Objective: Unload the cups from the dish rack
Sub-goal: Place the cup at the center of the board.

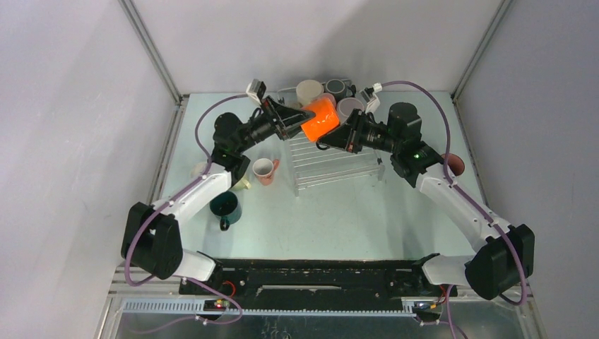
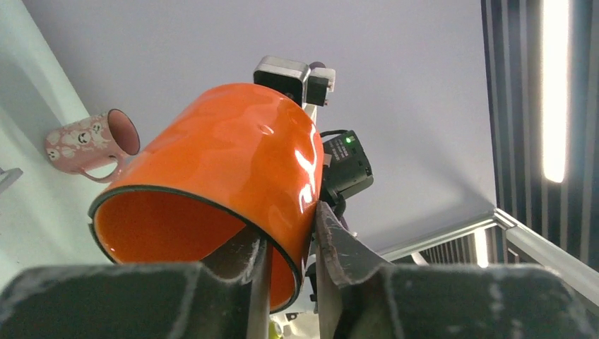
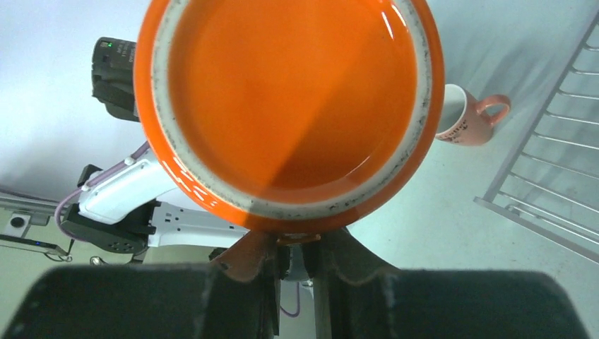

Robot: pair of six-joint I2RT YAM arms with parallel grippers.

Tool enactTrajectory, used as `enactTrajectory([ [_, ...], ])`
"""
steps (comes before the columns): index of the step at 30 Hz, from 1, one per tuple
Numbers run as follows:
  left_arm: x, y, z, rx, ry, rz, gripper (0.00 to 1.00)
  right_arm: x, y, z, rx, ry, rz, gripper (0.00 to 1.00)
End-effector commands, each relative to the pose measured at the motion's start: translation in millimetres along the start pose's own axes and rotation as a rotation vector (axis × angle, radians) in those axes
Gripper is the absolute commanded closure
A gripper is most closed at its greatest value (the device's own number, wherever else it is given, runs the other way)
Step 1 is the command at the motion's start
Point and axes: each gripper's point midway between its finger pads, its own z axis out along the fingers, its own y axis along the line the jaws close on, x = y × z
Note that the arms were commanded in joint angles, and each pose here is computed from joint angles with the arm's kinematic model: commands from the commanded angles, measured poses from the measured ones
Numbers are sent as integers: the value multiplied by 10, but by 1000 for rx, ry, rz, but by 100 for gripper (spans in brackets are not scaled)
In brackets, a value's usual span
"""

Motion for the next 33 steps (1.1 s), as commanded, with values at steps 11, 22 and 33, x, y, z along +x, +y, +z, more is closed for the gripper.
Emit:
enactTrajectory([
  [11,86,-590,29,98,13,157,100,29,9,-63,20,-16,-70,99],
  [22,-9,-662,-8,87,-67,195,100,39,13,-70,14,-13,-73,35],
  [33,-113,-702,-13,83,-127,239,100,87,-80,-152,34,-20,-86,6],
])
